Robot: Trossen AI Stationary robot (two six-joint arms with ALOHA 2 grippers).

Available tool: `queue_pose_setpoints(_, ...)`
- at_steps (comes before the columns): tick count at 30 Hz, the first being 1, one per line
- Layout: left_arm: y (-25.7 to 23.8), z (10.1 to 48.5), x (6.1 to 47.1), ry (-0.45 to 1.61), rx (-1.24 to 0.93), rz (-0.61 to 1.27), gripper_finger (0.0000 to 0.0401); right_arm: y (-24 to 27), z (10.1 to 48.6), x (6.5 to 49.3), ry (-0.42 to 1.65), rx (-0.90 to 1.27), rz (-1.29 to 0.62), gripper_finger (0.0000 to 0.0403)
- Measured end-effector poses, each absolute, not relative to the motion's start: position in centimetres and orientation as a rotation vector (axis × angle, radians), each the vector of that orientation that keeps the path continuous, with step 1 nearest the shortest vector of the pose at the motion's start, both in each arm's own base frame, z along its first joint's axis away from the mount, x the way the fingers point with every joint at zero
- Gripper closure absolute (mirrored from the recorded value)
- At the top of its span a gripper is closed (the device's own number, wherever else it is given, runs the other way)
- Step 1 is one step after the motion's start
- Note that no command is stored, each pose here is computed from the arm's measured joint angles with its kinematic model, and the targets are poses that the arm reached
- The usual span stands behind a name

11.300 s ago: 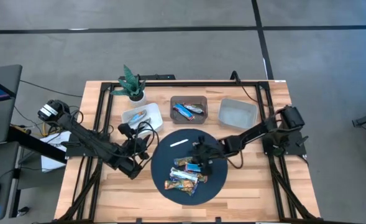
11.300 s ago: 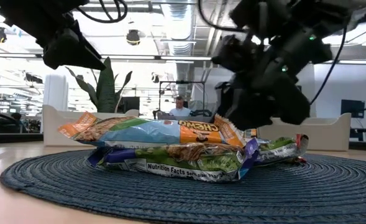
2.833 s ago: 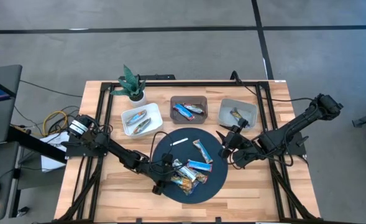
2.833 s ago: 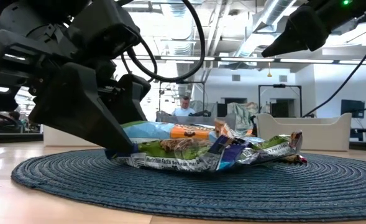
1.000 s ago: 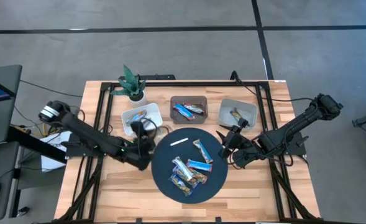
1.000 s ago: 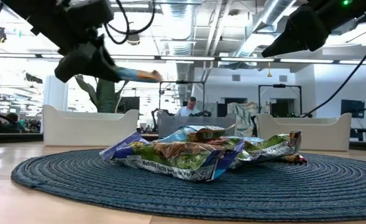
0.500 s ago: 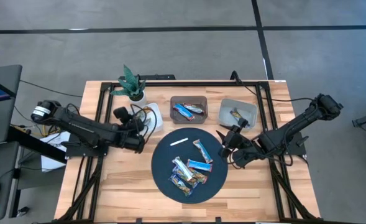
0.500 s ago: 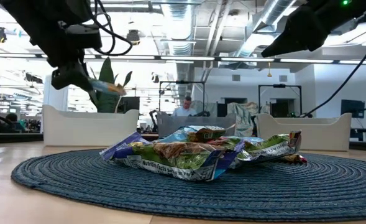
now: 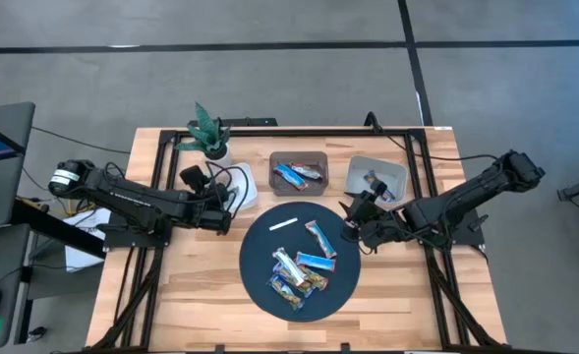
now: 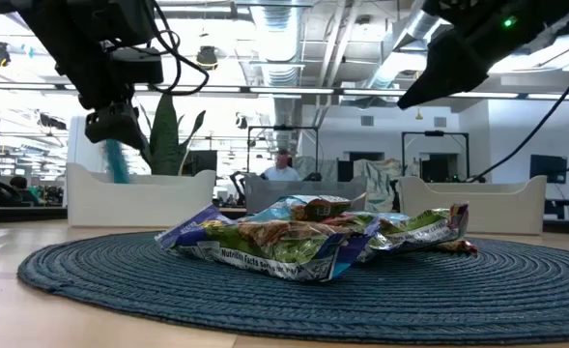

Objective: Pick and place Granola Bars by type
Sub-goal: Put the bottom orange granola bar into the white bin, then put the top red granola bar into the black bin

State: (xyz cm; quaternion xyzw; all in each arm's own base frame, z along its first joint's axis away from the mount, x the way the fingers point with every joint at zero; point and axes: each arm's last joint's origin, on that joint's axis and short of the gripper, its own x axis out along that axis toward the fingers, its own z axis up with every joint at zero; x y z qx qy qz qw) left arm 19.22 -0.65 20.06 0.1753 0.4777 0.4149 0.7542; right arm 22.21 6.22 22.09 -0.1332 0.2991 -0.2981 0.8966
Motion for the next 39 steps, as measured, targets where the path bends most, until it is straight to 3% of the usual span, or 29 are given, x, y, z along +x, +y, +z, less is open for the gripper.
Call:
queue_pose_setpoints(6,-0.5,20.2,19.2,1.014,0.426,0.945,0.0177,6.2,22.0,22.2,0.629,-0.265,-0.598,0.027)
queue_pose_setpoints(15,-1.0,20.4,20.1,0.932,0.403,0.919,0.0172,6.3,22.0,22.3,0.628,-0.239,-0.584,0.0269)
queue_pose_setpoints(23,-5.6,21.4,21.3,0.684,0.457,0.766,0.0173,6.5,20.1,22.9,0.564,-0.101,-0.356,0.0269)
queue_pose_setpoints(35,-11.1,19.8,16.9,0.326,0.662,0.786,0.0173,6.8,19.3,23.5,0.475,0.022,-0.283,0.0271)
queue_pose_setpoints(39,-11.2,19.4,16.5,0.298,0.68,0.792,0.0173,7.8,17.9,25.1,0.474,-0.014,-0.115,0.0269)
